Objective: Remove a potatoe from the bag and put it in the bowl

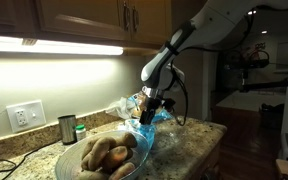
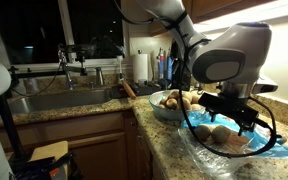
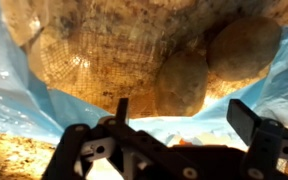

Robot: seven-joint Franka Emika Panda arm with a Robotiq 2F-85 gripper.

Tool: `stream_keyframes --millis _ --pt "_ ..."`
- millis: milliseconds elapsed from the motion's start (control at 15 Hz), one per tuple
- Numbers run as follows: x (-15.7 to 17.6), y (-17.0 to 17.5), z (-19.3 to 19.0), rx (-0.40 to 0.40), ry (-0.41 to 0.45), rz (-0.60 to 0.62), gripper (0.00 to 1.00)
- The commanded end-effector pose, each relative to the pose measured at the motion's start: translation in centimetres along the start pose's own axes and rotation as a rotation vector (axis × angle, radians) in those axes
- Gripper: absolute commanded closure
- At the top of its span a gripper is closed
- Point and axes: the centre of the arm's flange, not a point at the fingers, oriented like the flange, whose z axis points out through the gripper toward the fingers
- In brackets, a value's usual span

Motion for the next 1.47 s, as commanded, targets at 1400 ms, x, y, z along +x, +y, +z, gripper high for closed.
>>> stream_keyframes --millis 1400 --pt "0.52 1.05 1.21 -0.074 -0.086 -0.049 0.00"
